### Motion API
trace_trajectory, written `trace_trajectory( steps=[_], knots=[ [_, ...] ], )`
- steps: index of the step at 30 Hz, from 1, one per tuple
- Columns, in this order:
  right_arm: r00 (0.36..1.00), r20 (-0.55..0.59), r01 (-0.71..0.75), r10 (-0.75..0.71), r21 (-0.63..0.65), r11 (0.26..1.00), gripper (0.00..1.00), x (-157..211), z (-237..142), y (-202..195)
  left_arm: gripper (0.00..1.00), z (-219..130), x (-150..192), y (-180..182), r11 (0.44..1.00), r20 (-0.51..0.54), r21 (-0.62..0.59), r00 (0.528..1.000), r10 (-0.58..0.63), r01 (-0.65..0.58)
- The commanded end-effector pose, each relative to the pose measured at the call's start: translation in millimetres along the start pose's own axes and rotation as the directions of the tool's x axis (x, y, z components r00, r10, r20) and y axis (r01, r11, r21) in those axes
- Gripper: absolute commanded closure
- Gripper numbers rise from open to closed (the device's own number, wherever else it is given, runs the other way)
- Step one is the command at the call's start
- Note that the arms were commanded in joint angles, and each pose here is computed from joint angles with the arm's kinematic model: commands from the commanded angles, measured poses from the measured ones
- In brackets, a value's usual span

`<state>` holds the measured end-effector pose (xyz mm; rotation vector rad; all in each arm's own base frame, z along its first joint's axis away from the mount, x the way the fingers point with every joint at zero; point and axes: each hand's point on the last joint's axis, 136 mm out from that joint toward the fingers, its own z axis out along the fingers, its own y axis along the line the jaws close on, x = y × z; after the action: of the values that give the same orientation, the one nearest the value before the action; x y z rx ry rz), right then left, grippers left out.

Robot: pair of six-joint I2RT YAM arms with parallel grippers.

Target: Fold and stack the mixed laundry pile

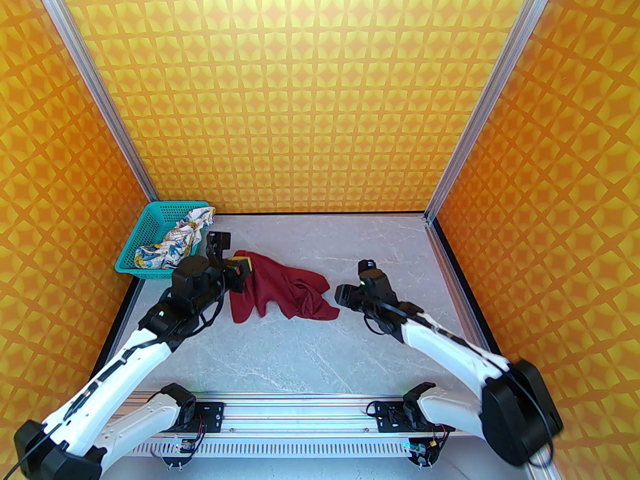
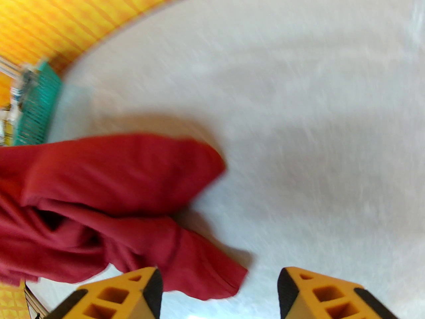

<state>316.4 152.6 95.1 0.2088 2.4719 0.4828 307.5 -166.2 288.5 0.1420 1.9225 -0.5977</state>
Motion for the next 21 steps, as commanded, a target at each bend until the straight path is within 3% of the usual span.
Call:
trace_trajectory(
  steps=[1,7,12,17,21],
  knots=[
    [0.989,-0.138,-0.055,0.058,0.030,0.998,0.44,23,19,-3,1.00,-7,7,9,0.999,-0.014,-0.040,1.000,-0.015,0.014],
    [0.977,-0.189,-0.104,0.102,0.000,0.995,0.47,28,55,6,1.00,-12,12,12,0.999,-0.027,-0.051,1.000,-0.002,0.001],
    [0.967,-0.234,-0.114,0.101,-0.040,0.993,0.68,36,70,19,1.00,-14,13,15,0.998,-0.036,-0.065,0.999,0.007,-0.009],
    [0.982,-0.177,-0.077,0.066,-0.054,0.996,1.00,18,46,27,1.00,-29,-2,14,0.996,-0.007,-0.079,0.999,0.049,-0.049],
    [0.998,-0.063,-0.036,0.031,-0.075,0.997,1.00,-13,7,36,1.00,-46,-20,10,0.993,0.031,-0.084,0.995,0.090,-0.087]
  ],
)
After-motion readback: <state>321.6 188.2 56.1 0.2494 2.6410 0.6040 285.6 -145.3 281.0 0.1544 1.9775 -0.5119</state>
